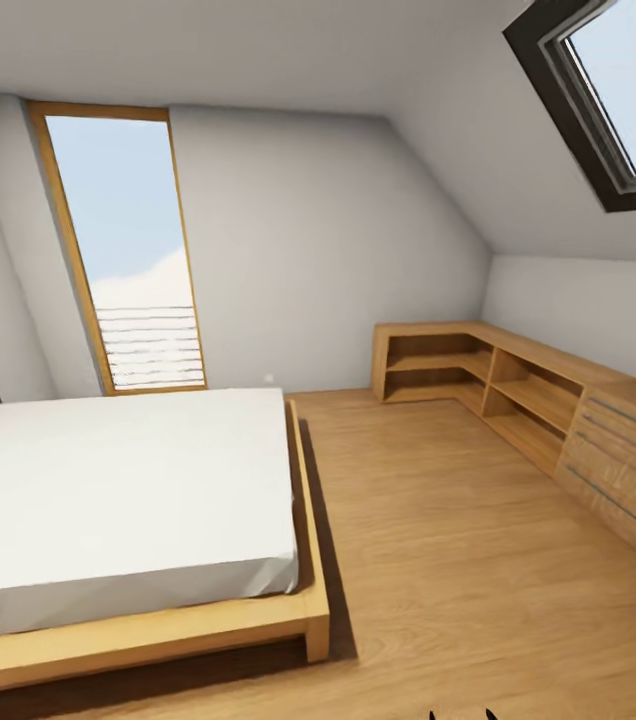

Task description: In the bedroom, organize the workspace by keeping the computer under the desk, ensuring the monitor is on the desk, placing the keyboard on the desk next to the monitor, placing the mouse on the desk next to the keyboard, moving the folder from the swivel chair onto the desk next to the mouse, stacking the notebook on top of the folder with the pen on top of the notebook, and positioning the swivel chair next to the desk.

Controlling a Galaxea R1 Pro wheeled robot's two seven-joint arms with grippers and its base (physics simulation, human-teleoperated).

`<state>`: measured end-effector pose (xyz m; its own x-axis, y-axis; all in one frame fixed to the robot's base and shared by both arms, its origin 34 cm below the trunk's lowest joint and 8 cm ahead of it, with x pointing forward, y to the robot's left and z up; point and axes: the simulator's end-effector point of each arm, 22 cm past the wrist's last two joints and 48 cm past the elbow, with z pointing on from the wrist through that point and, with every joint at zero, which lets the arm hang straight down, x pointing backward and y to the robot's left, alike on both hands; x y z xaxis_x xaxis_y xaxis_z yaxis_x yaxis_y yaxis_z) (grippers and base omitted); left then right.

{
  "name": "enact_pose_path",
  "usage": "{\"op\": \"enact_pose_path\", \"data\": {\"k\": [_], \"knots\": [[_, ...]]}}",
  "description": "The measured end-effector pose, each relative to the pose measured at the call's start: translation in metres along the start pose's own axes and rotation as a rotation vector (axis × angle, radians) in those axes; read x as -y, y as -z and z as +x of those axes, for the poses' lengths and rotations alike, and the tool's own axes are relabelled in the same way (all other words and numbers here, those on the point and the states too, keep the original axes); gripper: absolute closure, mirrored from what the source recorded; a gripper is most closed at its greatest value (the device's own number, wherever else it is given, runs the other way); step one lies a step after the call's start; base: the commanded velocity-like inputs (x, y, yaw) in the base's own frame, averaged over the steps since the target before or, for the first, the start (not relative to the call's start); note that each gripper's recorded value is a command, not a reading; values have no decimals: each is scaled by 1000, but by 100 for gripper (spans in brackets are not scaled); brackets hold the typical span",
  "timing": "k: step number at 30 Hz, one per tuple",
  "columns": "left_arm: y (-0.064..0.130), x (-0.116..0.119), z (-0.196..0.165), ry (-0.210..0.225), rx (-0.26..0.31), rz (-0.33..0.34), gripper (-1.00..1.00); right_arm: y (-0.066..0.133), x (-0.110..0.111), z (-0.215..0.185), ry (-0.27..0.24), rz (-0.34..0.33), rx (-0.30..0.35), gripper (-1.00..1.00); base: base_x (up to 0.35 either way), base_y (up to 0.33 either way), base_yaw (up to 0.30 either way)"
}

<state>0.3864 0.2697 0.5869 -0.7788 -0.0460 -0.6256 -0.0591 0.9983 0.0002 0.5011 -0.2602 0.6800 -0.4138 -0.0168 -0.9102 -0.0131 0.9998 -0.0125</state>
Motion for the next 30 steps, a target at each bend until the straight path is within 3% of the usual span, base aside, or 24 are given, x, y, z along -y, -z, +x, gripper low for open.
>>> {"op": "enact_pose_path", "data": {"k": [17,30], "knots": [[0,1,0,0,2,5,-100,0,0,0,-2,2,-1,-100,0,1,-300],[0,1,2,-1,-3,6,-100,0,1,0,-2,3,2,-100,-126,140,-300]]}}
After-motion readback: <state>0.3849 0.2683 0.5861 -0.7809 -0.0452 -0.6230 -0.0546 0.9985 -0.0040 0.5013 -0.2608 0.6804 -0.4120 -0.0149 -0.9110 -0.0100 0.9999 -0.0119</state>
